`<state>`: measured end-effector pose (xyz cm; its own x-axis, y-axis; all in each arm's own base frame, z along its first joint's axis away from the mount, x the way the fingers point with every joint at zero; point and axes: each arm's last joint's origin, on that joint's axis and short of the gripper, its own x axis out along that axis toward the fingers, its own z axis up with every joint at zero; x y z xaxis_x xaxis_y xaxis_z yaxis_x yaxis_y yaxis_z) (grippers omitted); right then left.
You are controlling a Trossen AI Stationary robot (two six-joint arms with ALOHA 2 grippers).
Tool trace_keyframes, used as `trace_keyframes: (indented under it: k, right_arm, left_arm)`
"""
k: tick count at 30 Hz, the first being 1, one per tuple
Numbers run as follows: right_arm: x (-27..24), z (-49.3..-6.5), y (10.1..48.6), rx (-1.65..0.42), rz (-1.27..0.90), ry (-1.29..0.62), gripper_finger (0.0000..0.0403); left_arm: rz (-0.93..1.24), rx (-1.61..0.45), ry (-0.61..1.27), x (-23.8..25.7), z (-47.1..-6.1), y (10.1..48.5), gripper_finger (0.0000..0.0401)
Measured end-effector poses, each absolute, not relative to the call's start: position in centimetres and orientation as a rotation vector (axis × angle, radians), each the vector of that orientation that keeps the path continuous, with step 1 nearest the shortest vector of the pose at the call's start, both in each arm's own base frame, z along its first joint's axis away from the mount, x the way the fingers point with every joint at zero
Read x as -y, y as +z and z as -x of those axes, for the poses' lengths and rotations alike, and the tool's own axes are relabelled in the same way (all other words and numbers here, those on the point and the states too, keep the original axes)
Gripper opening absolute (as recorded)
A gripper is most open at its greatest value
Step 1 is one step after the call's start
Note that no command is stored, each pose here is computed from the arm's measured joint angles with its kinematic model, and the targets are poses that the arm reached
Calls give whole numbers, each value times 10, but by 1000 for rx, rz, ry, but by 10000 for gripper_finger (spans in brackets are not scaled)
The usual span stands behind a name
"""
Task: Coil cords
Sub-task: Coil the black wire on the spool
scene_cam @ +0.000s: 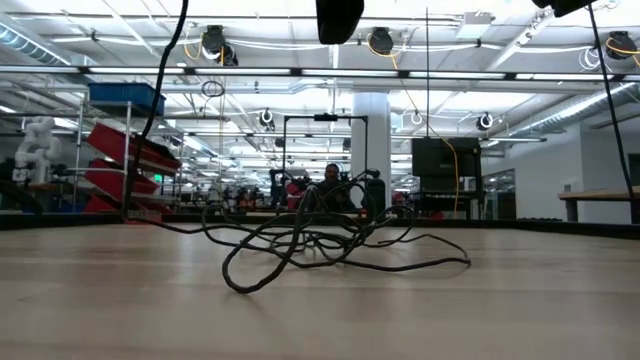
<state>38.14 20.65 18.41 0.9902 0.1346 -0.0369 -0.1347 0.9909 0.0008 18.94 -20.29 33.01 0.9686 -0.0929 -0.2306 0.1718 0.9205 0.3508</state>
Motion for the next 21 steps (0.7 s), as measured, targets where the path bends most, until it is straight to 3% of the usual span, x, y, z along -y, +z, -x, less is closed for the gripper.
trace_keyframes:
  k: [2,21]
  right_arm:
    - [-205,-382,184,-40,2,131,6]
    - [-213,-374,183,-107,-81,67,1]
  left_arm:
    - [-378,-213,-137,203,-189,330,0]
    - [-375,-221,-63,200,-189,329,0]
